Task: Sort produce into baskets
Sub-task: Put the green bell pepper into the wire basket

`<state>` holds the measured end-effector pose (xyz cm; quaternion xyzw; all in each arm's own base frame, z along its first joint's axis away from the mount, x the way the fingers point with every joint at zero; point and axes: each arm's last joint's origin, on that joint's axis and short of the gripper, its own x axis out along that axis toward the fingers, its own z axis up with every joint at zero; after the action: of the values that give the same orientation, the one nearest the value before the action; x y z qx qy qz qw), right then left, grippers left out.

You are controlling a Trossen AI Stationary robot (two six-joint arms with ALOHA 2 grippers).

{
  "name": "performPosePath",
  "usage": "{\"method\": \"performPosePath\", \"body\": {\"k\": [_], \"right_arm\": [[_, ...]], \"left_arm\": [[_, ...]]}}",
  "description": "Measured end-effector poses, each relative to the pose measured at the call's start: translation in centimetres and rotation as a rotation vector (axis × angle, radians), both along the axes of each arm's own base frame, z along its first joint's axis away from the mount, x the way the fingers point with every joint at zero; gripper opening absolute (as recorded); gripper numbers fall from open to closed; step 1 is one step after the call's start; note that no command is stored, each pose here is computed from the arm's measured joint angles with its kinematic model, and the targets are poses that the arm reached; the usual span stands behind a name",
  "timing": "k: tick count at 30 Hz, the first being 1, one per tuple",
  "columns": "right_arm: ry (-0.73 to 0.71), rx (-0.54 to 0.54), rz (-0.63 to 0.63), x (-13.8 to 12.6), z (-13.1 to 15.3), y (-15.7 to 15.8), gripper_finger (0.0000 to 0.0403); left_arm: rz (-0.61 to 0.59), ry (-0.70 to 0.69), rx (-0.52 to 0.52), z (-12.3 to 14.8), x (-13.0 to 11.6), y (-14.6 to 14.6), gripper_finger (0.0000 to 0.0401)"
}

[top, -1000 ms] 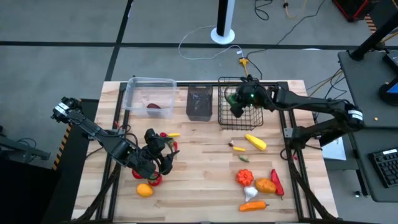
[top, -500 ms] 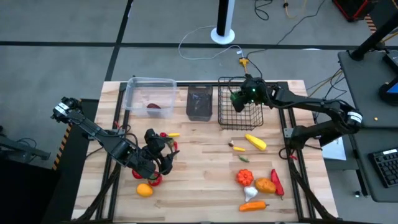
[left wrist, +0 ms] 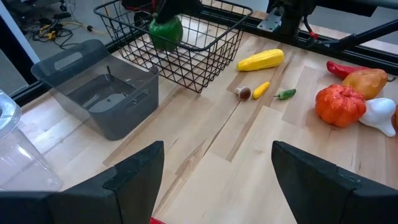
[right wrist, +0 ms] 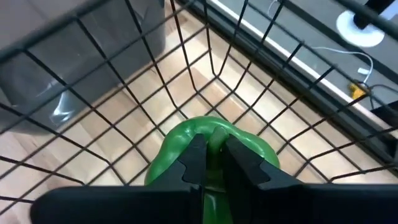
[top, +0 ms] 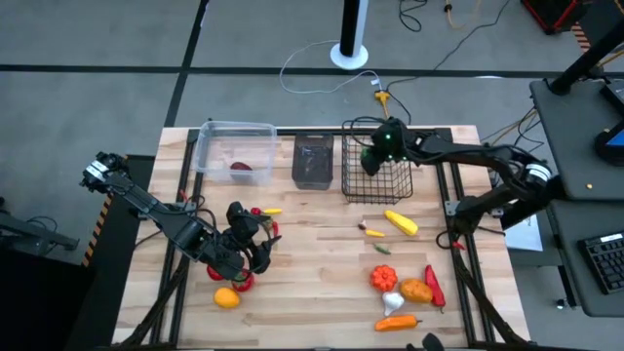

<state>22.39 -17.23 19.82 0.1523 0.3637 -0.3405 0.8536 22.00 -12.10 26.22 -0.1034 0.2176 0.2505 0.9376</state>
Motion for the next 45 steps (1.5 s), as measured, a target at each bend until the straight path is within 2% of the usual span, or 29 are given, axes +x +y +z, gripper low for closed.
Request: {"method": "performPosePath", "body": {"k": [11,26,45], "right_arm": [[-0.072,-0.067,0.010,0.5,0.2,-0.4,0.0029],[-0.226,-0.131,0.008,-0.1,-1.9,0.1,0.0029],[-0.214,-0.104,-0.016,0.6,-3.1,-0.4,0.0029]], "left_arm": [[0.002,-0.001,-0.003,0.0,0.0,0.0,0.0279],[0.002,-0.002,-0.003,0.0,0.0,0.0,0.0279],[0.004,-0.006,-0.009,0.0,0.0,0.0,0.0279]]}}
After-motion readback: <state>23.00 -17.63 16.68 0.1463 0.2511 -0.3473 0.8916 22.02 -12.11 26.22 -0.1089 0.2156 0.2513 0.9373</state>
